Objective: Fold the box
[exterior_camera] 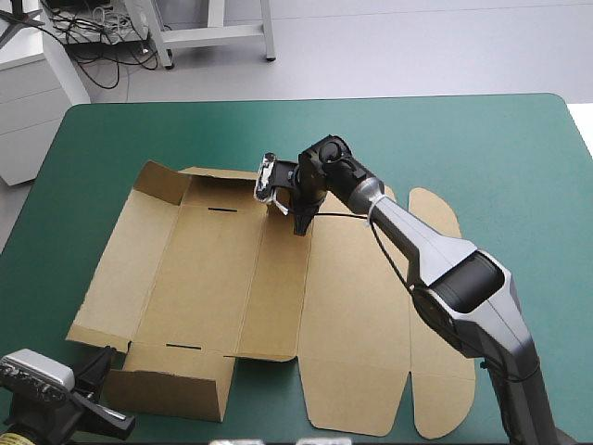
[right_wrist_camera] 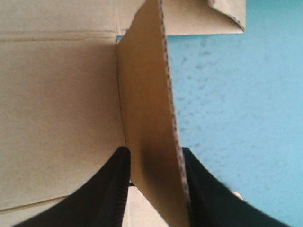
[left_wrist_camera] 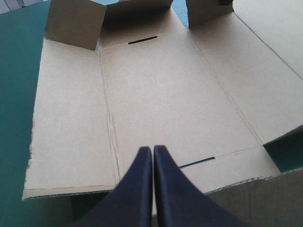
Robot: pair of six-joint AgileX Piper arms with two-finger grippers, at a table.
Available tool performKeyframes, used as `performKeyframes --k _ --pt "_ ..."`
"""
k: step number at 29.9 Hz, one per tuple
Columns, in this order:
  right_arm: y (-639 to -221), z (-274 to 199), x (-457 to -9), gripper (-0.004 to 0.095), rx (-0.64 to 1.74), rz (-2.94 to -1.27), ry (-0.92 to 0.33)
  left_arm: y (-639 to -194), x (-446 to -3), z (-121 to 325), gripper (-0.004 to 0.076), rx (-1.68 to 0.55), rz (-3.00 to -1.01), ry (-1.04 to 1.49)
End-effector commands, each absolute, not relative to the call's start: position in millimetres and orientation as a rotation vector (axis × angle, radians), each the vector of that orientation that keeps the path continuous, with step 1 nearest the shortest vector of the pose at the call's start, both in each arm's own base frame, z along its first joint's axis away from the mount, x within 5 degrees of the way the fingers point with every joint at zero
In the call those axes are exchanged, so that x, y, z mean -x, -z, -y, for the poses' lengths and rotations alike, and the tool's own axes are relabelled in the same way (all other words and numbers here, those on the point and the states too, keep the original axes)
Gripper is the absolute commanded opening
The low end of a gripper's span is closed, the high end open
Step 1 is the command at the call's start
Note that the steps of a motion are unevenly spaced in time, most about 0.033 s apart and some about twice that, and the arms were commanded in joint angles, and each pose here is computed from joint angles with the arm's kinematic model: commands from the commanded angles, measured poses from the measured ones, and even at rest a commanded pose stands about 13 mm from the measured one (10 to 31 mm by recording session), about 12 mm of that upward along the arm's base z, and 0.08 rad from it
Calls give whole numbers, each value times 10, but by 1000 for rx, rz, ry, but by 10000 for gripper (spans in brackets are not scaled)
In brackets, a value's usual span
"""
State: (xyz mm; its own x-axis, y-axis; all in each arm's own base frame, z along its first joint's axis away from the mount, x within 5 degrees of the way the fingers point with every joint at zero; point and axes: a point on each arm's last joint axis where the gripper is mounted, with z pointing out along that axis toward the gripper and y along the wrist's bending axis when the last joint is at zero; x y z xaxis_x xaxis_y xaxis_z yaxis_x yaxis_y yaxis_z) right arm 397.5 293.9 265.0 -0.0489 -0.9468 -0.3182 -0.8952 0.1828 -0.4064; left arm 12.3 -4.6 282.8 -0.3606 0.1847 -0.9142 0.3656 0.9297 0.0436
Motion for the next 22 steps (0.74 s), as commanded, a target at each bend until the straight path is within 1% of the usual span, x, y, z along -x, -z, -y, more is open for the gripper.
performKeyframes --k 1,5,9,11,12,15,19,21,22 --pt "-3273 -2741 -3940 346 1570 -1866 166 -2960 -150 57 -10 -380 -1874 219" --pt "-3542 -2612 -3885 346 1515 -1832 177 -2960 -150 57 -10 -380 -1874 219" --pt "-3931 -2375 -3773 346 1430 -1805 236 -2960 -150 57 -10 -380 -1874 219" --pt "-4123 -2233 -3702 346 1334 -1834 234 -2960 -150 57 -10 -380 -1874 219" --pt "-4213 -2131 -3658 346 1270 -1878 231 -2960 -150 57 -10 -380 -1874 219" --pt "-4462 -1825 -3513 346 1160 -1936 319 -2960 -150 57 -10 -380 -1874 219" --pt "-4676 -1405 -3344 339 997 -2024 377 -2960 -150 57 -10 -380 -1874 219" --pt "-4717 -1182 -3272 290 910 -2088 378 -2960 -150 57 -10 -378 -1875 220" --pt "-4728 -1056 -3228 247 857 -2127 371 -2960 -150 57 -10 -378 -1875 220"
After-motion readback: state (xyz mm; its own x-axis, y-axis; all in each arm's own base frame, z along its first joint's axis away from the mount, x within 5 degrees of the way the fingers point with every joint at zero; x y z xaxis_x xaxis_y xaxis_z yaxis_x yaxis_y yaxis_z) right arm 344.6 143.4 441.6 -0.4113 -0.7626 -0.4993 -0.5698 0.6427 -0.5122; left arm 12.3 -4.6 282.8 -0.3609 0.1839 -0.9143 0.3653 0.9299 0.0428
